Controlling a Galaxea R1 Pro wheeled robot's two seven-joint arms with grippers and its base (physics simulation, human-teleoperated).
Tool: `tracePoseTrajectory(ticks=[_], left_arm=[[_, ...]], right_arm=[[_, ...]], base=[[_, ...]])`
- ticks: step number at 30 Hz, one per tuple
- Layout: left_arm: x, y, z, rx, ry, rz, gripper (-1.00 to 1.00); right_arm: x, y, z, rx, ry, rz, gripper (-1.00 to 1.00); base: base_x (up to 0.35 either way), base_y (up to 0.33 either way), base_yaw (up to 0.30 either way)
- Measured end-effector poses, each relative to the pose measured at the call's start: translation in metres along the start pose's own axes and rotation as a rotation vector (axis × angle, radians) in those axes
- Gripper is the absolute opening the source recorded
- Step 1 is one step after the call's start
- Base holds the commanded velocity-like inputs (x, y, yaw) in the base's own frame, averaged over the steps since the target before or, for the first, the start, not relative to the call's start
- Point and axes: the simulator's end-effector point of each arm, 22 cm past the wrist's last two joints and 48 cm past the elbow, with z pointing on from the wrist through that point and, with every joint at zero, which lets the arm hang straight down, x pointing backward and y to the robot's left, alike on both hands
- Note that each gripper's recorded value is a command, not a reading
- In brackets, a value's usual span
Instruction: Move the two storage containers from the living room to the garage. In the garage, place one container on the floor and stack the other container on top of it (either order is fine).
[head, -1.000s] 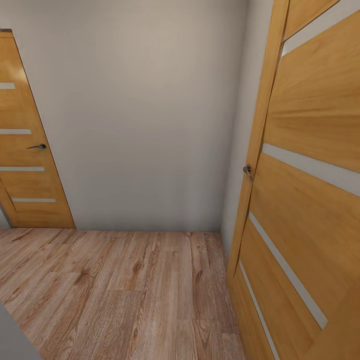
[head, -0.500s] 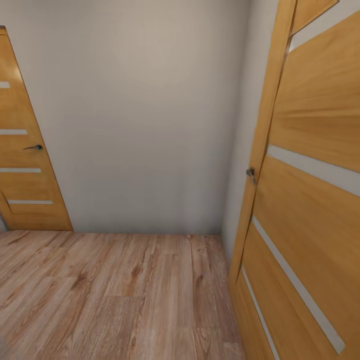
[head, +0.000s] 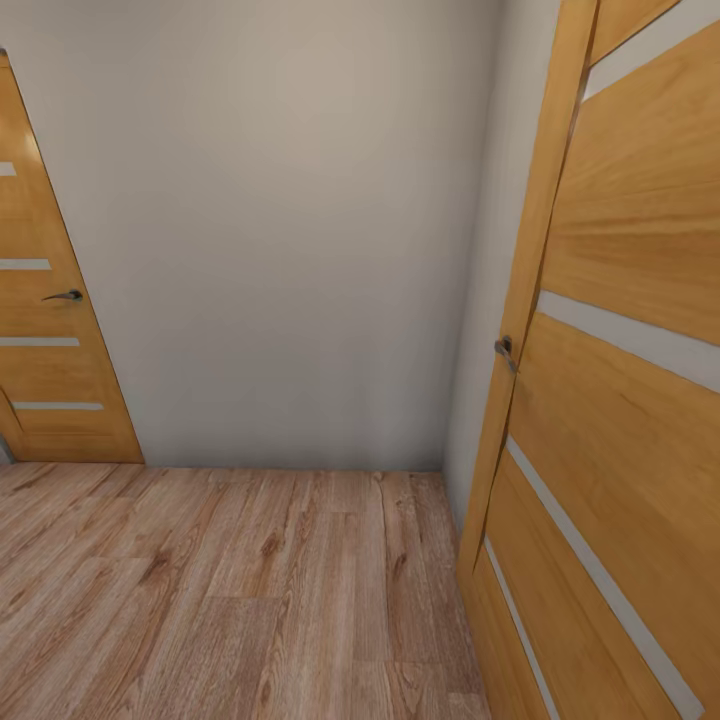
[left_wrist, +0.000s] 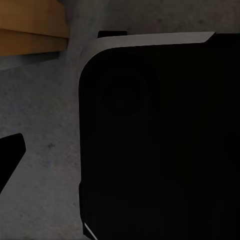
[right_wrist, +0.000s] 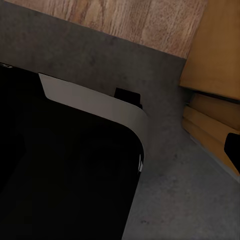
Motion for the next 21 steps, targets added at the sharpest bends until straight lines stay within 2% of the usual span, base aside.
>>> tracePoseTrajectory(ticks=[21], left_arm=[[0.0000,0.0000,0.0000,0.000,0.000,-0.001,1.00]], right_arm=[[0.0002,-0.0008,-0.0001,0.001,0.000,-0.001,1.00]], base=[[0.000,0.000,0.000]])
